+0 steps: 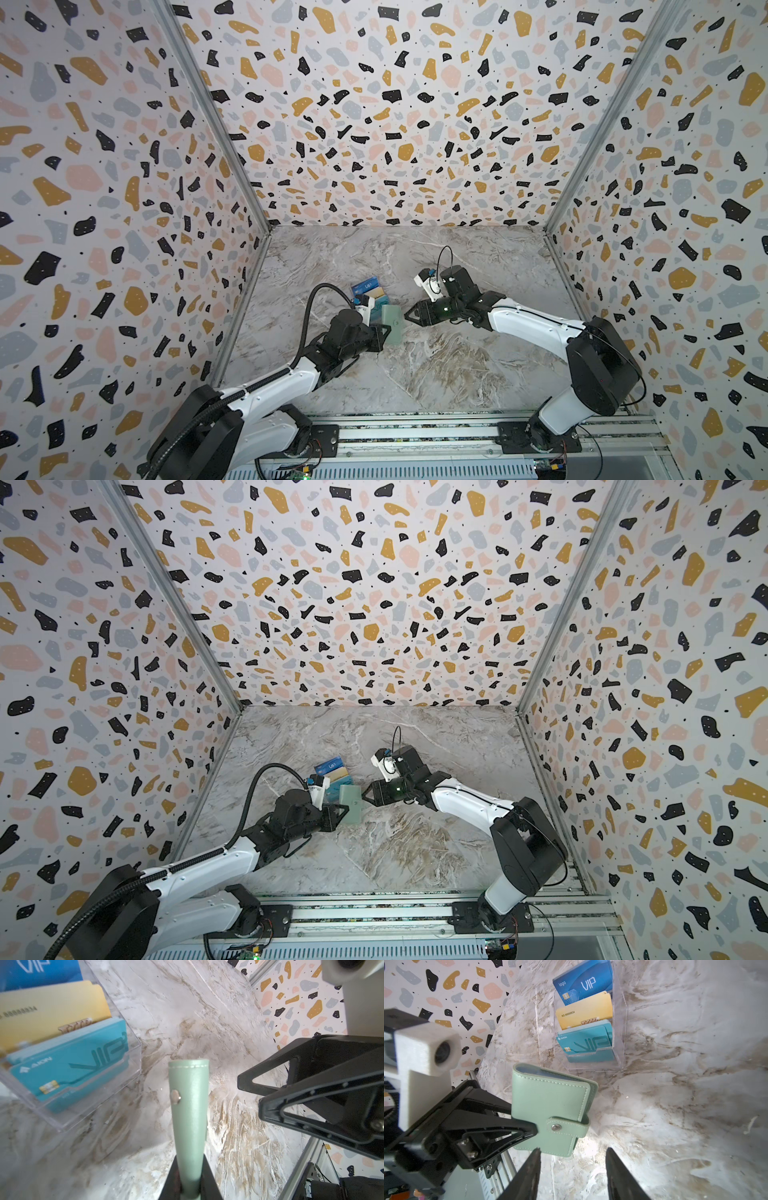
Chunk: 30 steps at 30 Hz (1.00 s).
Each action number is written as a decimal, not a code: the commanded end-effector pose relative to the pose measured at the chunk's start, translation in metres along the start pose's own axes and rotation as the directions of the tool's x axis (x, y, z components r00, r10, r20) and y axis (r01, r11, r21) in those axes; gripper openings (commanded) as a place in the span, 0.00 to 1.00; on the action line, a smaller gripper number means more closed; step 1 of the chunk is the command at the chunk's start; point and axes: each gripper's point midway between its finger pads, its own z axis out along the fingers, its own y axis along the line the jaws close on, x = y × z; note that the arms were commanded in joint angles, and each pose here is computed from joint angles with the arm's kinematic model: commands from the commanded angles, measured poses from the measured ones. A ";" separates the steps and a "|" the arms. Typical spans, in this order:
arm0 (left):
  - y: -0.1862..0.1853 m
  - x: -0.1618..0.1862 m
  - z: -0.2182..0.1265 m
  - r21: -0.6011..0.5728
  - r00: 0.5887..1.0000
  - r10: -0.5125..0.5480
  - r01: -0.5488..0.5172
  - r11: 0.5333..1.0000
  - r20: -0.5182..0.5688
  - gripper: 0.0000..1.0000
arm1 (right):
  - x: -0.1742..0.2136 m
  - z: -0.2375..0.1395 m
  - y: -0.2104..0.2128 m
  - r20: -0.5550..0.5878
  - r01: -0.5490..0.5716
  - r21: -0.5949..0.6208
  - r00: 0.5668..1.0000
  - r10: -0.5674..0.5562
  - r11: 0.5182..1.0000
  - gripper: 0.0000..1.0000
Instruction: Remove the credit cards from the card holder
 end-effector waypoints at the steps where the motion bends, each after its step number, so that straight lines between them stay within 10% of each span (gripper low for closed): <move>1: -0.011 -0.021 -0.005 0.009 0.996 0.054 -0.054 0.998 0.070 0.00 | -0.015 0.002 0.019 0.034 0.001 -0.052 0.999 0.001 0.999 0.49; 30: -0.013 -0.028 -0.017 0.017 0.985 0.095 -0.098 0.995 0.142 0.00 | -0.016 0.042 0.027 -0.026 -0.010 -0.042 1.000 0.009 0.999 0.39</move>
